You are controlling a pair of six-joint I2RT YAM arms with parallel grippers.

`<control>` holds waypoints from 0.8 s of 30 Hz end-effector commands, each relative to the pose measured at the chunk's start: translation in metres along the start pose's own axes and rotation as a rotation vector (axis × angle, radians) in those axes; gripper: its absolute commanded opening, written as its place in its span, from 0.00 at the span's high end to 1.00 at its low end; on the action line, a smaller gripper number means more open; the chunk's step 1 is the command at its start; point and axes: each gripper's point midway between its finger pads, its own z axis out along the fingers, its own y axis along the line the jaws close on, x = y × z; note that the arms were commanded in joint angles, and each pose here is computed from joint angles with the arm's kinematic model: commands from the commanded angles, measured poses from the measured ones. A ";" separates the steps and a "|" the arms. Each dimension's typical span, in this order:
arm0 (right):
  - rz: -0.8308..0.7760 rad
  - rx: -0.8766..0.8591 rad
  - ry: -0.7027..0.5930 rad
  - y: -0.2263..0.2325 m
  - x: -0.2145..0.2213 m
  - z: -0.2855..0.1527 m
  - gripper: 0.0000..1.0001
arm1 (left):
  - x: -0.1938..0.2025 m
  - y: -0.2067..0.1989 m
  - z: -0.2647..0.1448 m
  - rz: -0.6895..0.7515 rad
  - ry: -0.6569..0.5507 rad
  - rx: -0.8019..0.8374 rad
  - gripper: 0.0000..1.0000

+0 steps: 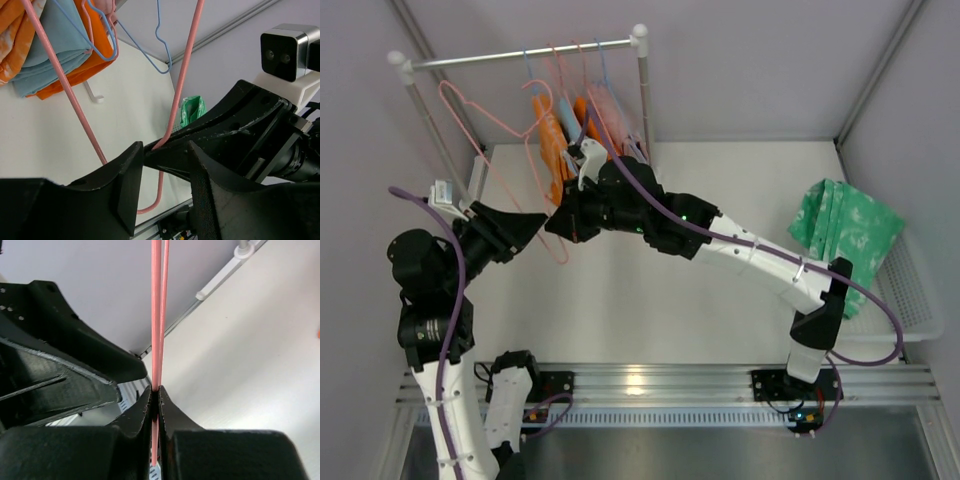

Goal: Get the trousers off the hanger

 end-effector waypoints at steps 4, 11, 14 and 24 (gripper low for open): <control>-0.085 0.078 -0.064 -0.002 -0.015 0.001 1.00 | -0.011 -0.004 0.004 -0.002 -0.058 0.031 0.55; -0.122 0.086 -0.074 0.006 -0.014 0.003 1.00 | -0.023 0.011 0.017 -0.036 -0.081 -0.017 0.59; -0.121 0.113 -0.081 0.002 -0.014 0.003 1.00 | -0.028 0.014 0.021 -0.043 -0.086 -0.028 0.61; -0.132 0.124 -0.087 0.005 -0.012 0.011 1.00 | -0.028 0.028 0.032 -0.106 -0.073 -0.056 0.68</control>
